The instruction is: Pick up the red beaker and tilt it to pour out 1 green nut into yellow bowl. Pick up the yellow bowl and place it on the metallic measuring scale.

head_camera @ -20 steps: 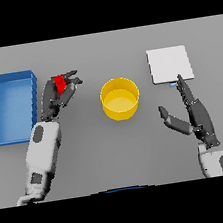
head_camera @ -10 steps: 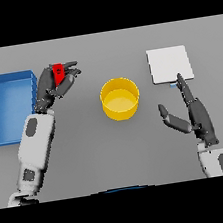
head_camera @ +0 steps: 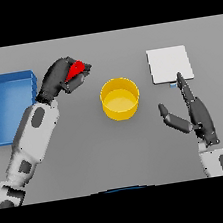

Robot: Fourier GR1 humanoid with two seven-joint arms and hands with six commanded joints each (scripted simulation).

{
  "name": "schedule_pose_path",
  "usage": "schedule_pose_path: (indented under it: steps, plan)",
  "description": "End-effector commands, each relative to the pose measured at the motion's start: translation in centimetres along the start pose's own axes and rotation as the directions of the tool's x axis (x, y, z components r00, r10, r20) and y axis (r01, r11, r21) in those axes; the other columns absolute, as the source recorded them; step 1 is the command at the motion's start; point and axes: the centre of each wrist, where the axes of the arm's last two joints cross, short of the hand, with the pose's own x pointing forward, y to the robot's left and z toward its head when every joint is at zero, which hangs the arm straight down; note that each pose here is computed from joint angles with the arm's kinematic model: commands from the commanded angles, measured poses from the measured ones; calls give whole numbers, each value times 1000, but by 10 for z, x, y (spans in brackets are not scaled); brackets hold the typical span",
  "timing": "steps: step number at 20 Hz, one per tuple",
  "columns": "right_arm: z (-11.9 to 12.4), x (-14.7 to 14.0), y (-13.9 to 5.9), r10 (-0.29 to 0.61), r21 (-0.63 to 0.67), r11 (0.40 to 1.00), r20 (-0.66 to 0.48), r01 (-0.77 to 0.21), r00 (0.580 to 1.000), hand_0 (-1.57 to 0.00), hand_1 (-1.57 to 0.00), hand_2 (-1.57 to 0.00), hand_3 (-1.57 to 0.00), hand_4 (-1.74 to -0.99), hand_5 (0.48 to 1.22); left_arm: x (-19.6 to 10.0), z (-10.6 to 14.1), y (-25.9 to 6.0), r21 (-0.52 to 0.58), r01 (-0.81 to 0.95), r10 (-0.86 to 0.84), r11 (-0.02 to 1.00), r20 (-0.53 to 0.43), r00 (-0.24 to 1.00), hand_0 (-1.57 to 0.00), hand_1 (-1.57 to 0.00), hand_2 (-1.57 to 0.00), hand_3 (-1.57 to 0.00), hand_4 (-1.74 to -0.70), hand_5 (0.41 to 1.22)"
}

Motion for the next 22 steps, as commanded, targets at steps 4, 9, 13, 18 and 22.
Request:
schedule_pose_path:
  steps: [4, 9, 13, 18, 22]
  plan:
    - [3, -3, -1, -14, 15, 1000, -14, 14, 1000, 1, 1, 1, 1, -1182, 668, 25, -10, 1, -86, 254, -252, 963, 34, 967, -1570, -1570, -1570, -1570, -1740, 1147]
    - [2, -2, 1, -23, -2, 1000, -17, 23, 1000, 1, 1, 1, 1, -1187, 676, 51, -21, -12, -193, 571, -564, 798, 94, 820, -1571, -1571, -1571, -1571, -1741, 1197]
    - [4, -2, 6, -57, -6, 998, -32, 57, 998, 1, 1, 1, 1, -1195, 671, 65, -34, -13, -254, 753, -736, 607, 177, 653, -1571, -1571, -1571, -1383, -1710, 1211]
    - [5, -8, 3, -100, -19, 995, -57, 100, 993, 1, 1, 1, 1, -1212, 631, 84, -46, -18, -285, 879, -831, 381, 310, 461, -1571, -1571, -1571, -1350, -1721, 1218]
    - [5, -8, 4, -59, -28, 998, -31, 59, 998, 1, 1, 1, 1, -1214, 600, 94, -51, -27, -250, 940, -857, 234, 404, 321, -1571, -1571, -1571, -1480, -1729, 1220]
